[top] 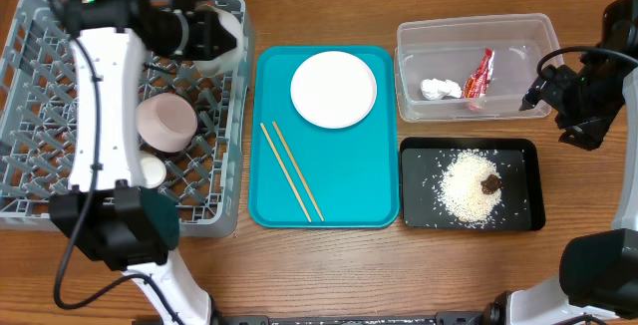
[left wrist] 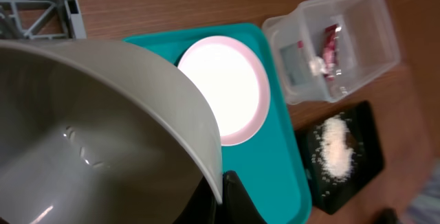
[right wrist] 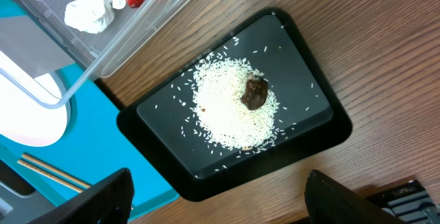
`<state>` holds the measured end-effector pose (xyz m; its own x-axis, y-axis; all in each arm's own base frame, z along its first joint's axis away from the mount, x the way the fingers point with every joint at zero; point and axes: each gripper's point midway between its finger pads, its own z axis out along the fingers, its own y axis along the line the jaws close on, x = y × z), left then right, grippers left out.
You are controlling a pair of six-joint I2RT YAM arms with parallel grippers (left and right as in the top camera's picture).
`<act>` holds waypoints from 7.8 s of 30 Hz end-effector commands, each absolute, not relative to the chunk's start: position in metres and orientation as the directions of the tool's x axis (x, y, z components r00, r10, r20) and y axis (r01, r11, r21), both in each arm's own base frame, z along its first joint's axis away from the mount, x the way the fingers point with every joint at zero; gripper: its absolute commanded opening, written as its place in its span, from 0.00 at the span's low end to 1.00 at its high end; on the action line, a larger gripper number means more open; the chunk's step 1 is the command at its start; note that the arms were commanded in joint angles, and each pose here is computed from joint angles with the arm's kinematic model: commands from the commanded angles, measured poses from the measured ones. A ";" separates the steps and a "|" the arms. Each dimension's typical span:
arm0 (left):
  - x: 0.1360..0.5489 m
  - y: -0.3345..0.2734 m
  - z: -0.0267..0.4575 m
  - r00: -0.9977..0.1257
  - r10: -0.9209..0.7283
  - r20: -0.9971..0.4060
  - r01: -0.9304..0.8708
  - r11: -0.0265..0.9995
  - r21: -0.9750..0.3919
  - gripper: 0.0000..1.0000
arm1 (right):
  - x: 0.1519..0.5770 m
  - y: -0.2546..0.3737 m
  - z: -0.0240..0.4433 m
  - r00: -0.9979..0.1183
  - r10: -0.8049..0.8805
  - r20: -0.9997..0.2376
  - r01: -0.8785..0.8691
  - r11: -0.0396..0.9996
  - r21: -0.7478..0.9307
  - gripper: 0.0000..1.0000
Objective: Sort waste into correct bins and load items into the dishwasher
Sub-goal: 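Carry the white bowl into the back of the dish rack and release, then withdraw the left gripper from the rack toward the chopsticks, then lower the left gripper onto the chopsticks and pinch one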
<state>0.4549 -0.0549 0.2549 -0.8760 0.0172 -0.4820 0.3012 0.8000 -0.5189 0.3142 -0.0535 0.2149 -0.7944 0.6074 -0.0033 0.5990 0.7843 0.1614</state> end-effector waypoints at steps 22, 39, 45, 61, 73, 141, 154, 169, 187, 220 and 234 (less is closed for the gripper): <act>0.493 0.032 0.180 -0.890 -0.279 -0.360 0.231 0.405 -0.885 0.04 | 0.312 -0.052 0.228 -0.795 0.605 -0.041 0.590 0.787 0.181 0.81; 0.468 0.111 0.141 -0.898 -0.358 -0.258 0.005 0.577 -0.817 0.97 | 0.309 -0.051 0.228 -0.795 0.606 -0.028 0.592 0.786 0.176 0.81; 0.455 0.135 0.153 -0.880 -0.413 -0.234 -0.046 0.564 -0.824 1.00 | 0.309 -0.051 0.228 -0.796 0.605 -0.029 0.592 0.786 0.176 0.81; 0.405 0.146 0.223 -0.812 -0.553 -0.186 -0.405 0.764 -0.501 1.00 | 0.309 -0.051 0.228 -0.795 0.605 -0.029 0.592 0.786 0.176 0.82; 0.388 0.048 0.230 -0.865 -0.490 -0.107 -0.452 0.855 -0.254 1.00 | 0.310 -0.052 0.228 -0.798 0.602 -0.033 0.588 0.789 0.178 0.85; 0.279 -0.115 0.007 -0.798 -0.593 -0.110 -0.596 0.803 -0.003 1.00 | 0.309 -0.051 0.228 -0.800 0.599 -0.031 0.585 0.791 0.176 0.87; 0.281 -0.110 0.004 -0.786 -0.610 -0.103 -0.613 0.790 0.001 0.99 | 0.310 -0.052 0.228 -0.800 0.599 -0.034 0.585 0.791 0.177 0.88; 0.307 -0.105 0.015 -0.789 -0.613 -0.040 -0.605 0.786 -0.130 1.00 | 0.311 -0.052 0.228 -0.800 0.599 -0.035 0.585 0.791 0.178 0.89; 0.310 -0.097 0.038 -0.804 -0.590 -0.072 -0.585 0.807 -0.081 0.91 | 0.311 -0.052 0.227 -0.800 0.599 -0.035 0.585 0.791 0.178 0.90; 0.286 -0.099 0.018 -0.862 -0.488 -0.140 -0.500 0.862 0.078 0.91 | 0.311 -0.052 0.227 -0.800 0.599 -0.035 0.585 0.791 0.179 0.90; 0.279 -0.100 0.001 -0.869 -0.484 -0.099 -0.493 0.863 0.107 0.91 | 0.310 -0.052 0.227 -0.800 0.599 -0.033 0.585 0.791 0.178 0.90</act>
<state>0.2876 -0.1028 0.0154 -0.8527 -0.5070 -0.1255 -0.5164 0.8545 0.0565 0.3112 -0.0528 0.2149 -0.7967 0.6044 0.0068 0.5978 0.7862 0.1565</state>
